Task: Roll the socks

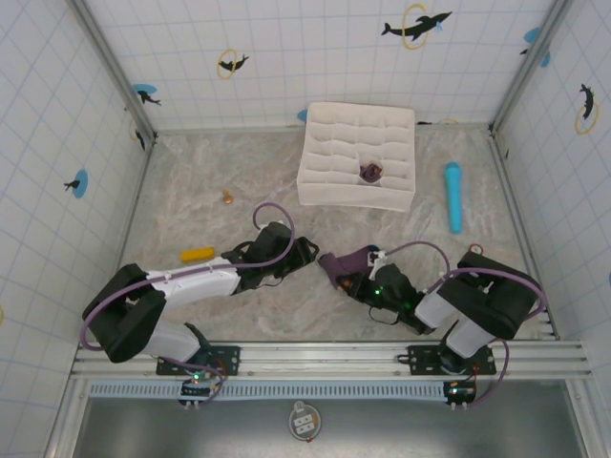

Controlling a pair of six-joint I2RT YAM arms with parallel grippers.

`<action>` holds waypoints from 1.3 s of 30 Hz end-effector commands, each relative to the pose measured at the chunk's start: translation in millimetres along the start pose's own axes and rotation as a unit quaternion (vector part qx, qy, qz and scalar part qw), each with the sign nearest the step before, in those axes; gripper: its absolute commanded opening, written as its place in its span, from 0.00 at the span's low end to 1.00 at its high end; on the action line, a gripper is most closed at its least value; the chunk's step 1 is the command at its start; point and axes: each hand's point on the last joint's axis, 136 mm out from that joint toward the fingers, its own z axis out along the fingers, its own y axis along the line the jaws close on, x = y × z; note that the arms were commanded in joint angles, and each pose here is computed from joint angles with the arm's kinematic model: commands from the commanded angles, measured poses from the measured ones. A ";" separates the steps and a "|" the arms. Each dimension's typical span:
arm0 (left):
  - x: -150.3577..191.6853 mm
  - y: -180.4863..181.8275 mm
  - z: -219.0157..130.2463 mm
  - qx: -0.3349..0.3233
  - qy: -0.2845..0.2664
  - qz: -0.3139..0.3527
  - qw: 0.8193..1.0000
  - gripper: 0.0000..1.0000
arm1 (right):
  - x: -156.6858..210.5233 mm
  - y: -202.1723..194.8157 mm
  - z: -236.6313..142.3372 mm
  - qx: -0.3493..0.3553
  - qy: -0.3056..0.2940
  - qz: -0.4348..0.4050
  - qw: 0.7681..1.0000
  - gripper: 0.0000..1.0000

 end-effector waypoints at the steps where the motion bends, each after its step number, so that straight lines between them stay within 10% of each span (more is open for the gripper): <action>1: -2.5 2.9 -2.8 -0.009 -0.006 -0.001 1.000 0.73 | 33.7 -79.4 -18.2 0.141 0.056 0.045 0.987 0.00; 39: 52.5 -20.8 46.7 0.060 0.087 0.080 0.991 0.63 | 41.7 -121.7 -47.9 0.205 0.026 0.233 0.950 0.00</action>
